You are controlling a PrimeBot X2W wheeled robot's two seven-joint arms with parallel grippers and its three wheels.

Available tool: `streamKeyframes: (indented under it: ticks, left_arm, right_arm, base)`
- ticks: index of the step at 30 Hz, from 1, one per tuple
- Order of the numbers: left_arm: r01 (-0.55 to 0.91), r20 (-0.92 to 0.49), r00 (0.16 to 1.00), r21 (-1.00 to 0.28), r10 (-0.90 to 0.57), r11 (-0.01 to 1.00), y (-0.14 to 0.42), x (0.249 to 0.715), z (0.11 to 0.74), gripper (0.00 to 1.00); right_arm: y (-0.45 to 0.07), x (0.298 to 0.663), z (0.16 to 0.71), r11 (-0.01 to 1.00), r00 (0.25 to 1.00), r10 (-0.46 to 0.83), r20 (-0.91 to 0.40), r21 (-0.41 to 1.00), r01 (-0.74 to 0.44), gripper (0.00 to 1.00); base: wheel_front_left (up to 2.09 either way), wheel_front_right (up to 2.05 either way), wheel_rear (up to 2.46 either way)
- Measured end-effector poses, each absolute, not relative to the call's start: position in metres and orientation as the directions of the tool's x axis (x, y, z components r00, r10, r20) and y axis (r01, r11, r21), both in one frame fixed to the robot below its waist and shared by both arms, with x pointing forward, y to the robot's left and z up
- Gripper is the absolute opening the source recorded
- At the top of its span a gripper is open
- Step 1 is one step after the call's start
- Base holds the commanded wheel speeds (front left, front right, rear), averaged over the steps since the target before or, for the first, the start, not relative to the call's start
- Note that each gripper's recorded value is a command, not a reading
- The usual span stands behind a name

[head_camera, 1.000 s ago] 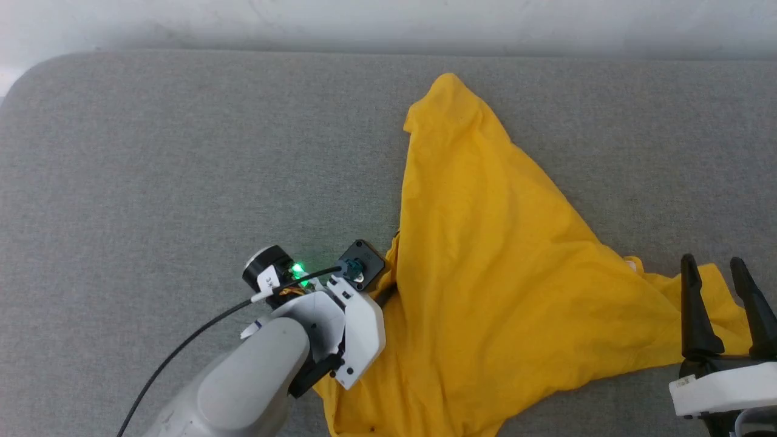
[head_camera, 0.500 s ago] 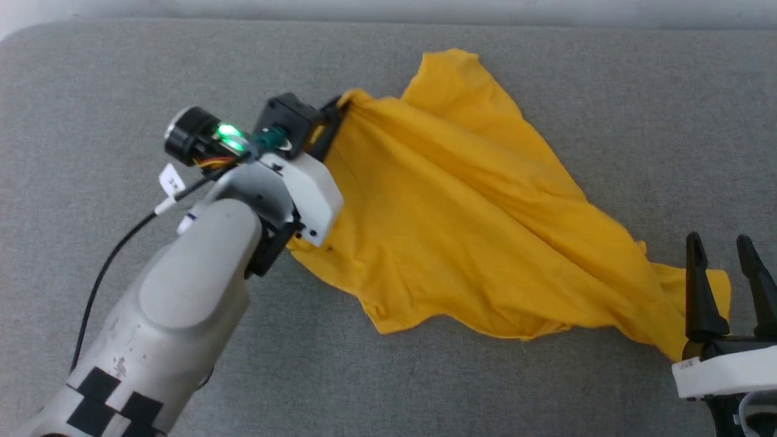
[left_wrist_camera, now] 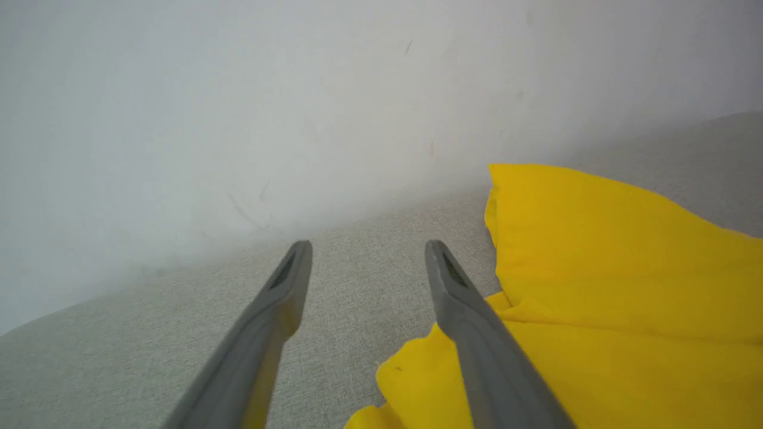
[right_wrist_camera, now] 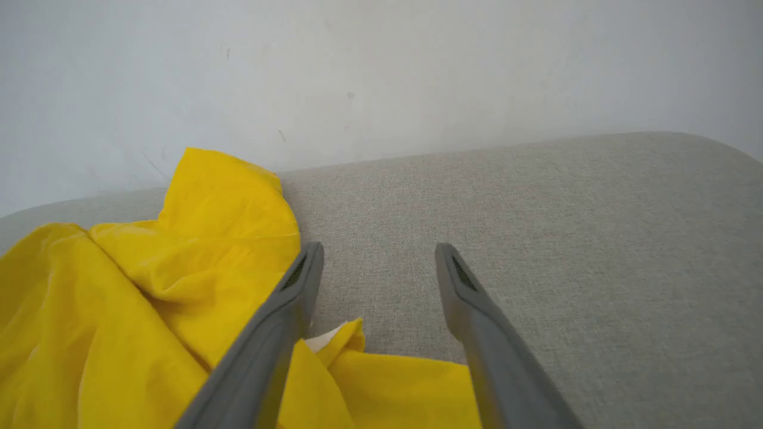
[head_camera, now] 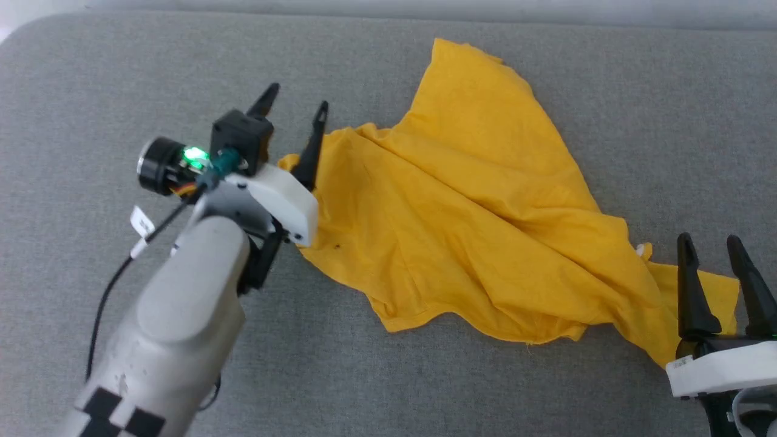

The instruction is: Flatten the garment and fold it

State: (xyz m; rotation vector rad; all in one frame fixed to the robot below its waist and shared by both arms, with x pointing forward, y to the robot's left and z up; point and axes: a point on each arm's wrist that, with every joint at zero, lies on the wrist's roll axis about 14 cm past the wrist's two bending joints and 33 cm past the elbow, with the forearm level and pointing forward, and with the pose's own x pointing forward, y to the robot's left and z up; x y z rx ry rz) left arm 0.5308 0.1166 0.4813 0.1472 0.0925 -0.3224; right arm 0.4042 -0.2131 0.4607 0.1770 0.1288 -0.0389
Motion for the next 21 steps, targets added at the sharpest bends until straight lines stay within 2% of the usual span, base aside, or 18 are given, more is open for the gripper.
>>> streamKeyframes:
  ticks: [4, 7, 11, 16, 21]
  left_arm:
    - [0.345, -0.083, 0.937, 0.075, -0.339, 0.936, 0.099, 0.495, 0.49, 1.0]
    - [0.325, -0.163, 0.934, 0.017, -0.318, 0.946, 0.1, 0.458, 0.473, 1.0]
    - [0.227, -0.269, 0.935, -0.043, -0.23, 0.973, 0.117, 0.422, 0.453, 1.0]
    - [0.166, -0.328, 0.927, -0.085, -0.185, 0.982, 0.126, 0.411, 0.446, 1.0]
    - [0.161, -0.439, 0.878, -0.101, -0.19, 0.982, 0.122, 0.404, 0.419, 1.0]
  right_arm:
    - [-0.209, 0.398, 0.464, 0.983, 0.991, -0.014, -0.135, 0.177, 0.038, 1.0]
    - [-0.206, 0.394, 0.467, 0.983, 0.991, -0.001, -0.134, 0.18, 0.026, 1.0]
    - [-0.199, 0.394, 0.475, 0.983, 0.993, 0.021, -0.118, 0.185, 0.001, 1.0]
    - [-0.187, 0.397, 0.479, 0.981, 0.993, 0.055, -0.108, 0.193, -0.033, 1.0]
    - [-0.187, 0.396, 0.477, 0.981, 0.991, 0.056, -0.12, 0.194, -0.032, 1.0]
  base:
    - [0.0, 0.0, 0.0]
    - [0.0, 0.0, 0.0]
    - [0.0, 0.0, 0.0]
    - [0.0, 0.0, 0.0]
    - [0.0, 0.0, 0.0]
